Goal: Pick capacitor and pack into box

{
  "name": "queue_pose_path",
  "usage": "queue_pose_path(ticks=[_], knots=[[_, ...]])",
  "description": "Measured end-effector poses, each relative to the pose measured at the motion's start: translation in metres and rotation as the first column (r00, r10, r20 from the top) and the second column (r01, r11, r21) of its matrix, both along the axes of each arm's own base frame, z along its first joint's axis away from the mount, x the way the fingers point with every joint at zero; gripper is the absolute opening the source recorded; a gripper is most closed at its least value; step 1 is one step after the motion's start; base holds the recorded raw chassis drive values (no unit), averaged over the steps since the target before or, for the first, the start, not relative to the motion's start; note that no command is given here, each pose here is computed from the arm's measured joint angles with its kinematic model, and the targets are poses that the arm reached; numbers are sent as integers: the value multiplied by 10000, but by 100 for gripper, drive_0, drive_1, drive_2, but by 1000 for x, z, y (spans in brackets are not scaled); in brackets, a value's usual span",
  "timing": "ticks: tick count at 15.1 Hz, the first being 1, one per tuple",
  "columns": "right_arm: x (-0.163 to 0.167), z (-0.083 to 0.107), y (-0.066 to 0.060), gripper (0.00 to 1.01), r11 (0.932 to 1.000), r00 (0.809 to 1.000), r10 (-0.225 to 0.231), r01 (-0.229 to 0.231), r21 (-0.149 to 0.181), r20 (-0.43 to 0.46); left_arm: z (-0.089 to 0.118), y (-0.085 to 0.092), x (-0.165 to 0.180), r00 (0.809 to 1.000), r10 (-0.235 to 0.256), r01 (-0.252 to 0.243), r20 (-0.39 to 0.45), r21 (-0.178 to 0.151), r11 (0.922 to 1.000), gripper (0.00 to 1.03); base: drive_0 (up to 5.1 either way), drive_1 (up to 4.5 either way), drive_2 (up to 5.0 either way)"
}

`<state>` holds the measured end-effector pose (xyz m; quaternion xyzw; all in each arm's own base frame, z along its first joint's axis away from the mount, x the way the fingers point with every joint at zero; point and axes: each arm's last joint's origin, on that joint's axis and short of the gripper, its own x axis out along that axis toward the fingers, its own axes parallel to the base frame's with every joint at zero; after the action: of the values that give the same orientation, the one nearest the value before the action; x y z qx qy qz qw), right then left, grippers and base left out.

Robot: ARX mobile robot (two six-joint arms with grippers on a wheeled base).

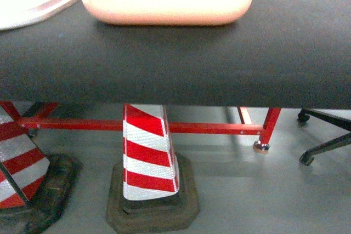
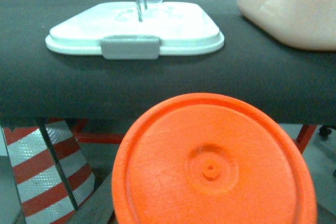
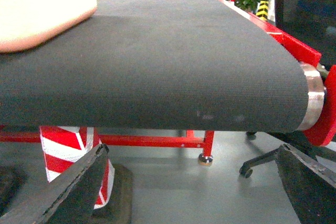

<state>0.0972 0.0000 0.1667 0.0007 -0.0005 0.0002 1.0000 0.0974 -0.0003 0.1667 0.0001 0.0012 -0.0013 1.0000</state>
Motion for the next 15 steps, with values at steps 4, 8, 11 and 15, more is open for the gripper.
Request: queue_pose_path(ticks=[4,8,11,15], knots=[[0,0,0,98,10000,10000,0,0,4,19,0,0,0,10000,11,-11,-4,-8,10000,44,0,0,0],[0,0,0,98,10000,10000,4,-4,8,11,0,0,0,10000,0,0,0,8,10000,44,0,0,0],[0,0,0,98,10000,10000,-4,4,4,50,0,0,0,10000,8,-8,19,-8,10000,44,0,0,0],[0,0,0,98,10000,10000,-4,4,15,38,0,0,0,10000,-4,4,-27,0,10000,44,0,0,0]])
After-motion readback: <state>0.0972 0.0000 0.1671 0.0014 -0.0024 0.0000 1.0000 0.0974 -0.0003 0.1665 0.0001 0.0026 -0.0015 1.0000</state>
